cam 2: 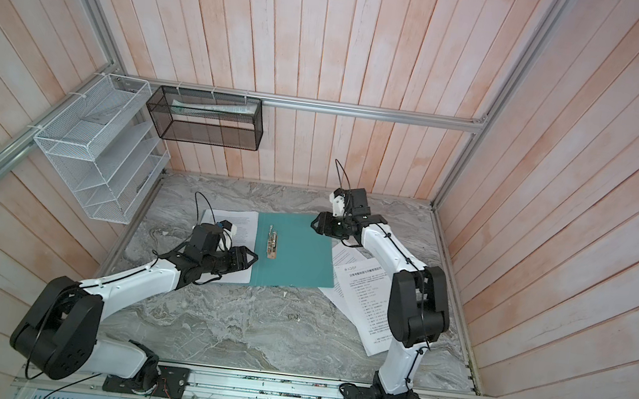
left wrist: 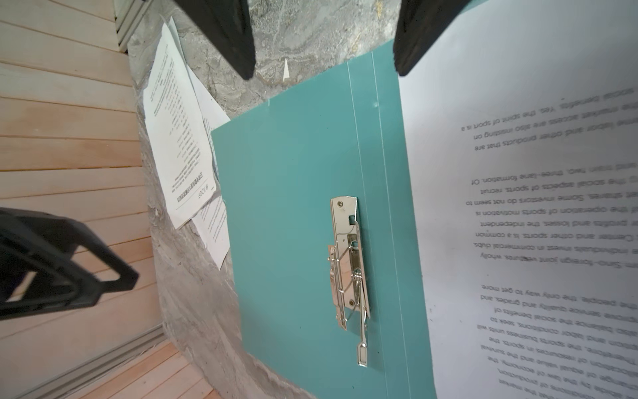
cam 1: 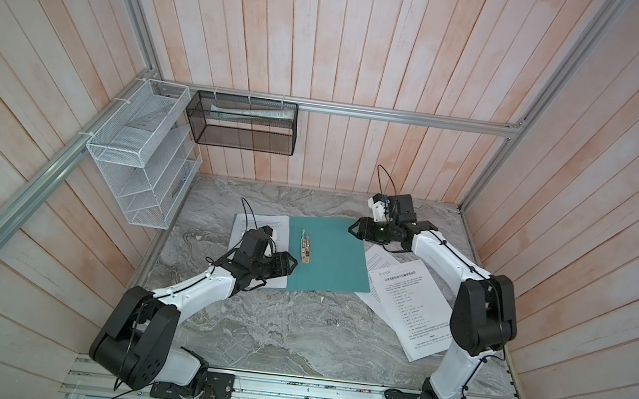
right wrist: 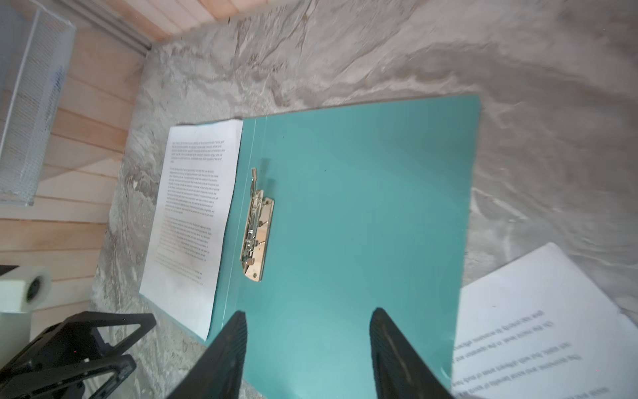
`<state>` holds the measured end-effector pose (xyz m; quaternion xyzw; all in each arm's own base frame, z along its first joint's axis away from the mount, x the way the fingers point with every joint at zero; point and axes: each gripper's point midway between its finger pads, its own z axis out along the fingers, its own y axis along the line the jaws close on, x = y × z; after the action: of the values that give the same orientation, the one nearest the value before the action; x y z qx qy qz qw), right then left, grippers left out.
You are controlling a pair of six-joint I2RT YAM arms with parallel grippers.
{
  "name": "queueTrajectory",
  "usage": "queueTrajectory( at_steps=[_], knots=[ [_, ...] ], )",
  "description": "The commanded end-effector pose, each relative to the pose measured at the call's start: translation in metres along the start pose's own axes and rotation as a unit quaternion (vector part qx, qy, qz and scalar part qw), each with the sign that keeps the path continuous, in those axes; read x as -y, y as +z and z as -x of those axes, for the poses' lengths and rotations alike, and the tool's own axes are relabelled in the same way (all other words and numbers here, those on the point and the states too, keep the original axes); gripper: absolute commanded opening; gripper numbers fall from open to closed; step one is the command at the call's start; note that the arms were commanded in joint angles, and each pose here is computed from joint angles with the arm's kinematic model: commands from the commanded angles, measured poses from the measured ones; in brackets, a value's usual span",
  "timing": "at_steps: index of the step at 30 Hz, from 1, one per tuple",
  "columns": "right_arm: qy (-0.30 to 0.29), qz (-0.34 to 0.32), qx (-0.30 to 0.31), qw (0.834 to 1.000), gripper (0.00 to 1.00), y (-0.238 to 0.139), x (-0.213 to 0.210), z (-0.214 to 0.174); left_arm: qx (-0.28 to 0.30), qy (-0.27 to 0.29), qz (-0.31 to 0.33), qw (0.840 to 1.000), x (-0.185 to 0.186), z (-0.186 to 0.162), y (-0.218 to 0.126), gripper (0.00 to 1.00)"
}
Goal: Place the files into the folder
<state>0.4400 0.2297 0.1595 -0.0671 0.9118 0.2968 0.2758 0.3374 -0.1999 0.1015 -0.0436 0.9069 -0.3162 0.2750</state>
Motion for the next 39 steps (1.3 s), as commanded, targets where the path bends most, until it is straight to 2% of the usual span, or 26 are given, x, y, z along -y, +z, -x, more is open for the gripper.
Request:
queueTrajectory(
  at_steps=[1,7,13,19,33,39],
  knots=[
    [-0.009,0.000,-0.015,1.000,0.47,0.029,0.005,-0.017,0.028,0.023,0.031,0.999,-0.004,0.027,0.016,0.66],
    [0.016,0.008,-0.028,0.999,0.45,0.034,0.002,-0.031,0.060,0.070,0.183,0.979,-0.020,0.081,0.046,0.67],
    [0.013,0.014,-0.019,1.000,0.44,0.025,-0.004,-0.032,0.033,0.091,0.265,0.960,-0.025,0.095,0.085,0.69],
    [0.006,0.034,-0.011,0.999,0.44,0.014,-0.013,-0.030,0.003,0.083,0.278,0.957,-0.033,0.082,0.111,0.69],
    [0.005,0.056,-0.018,0.998,0.43,0.012,-0.015,-0.042,-0.009,0.076,0.243,0.967,-0.025,0.061,0.131,0.66],
    [0.008,0.058,-0.021,0.998,0.40,0.013,-0.015,-0.044,-0.017,0.074,0.241,0.968,-0.027,0.052,0.135,0.58]
  ],
)
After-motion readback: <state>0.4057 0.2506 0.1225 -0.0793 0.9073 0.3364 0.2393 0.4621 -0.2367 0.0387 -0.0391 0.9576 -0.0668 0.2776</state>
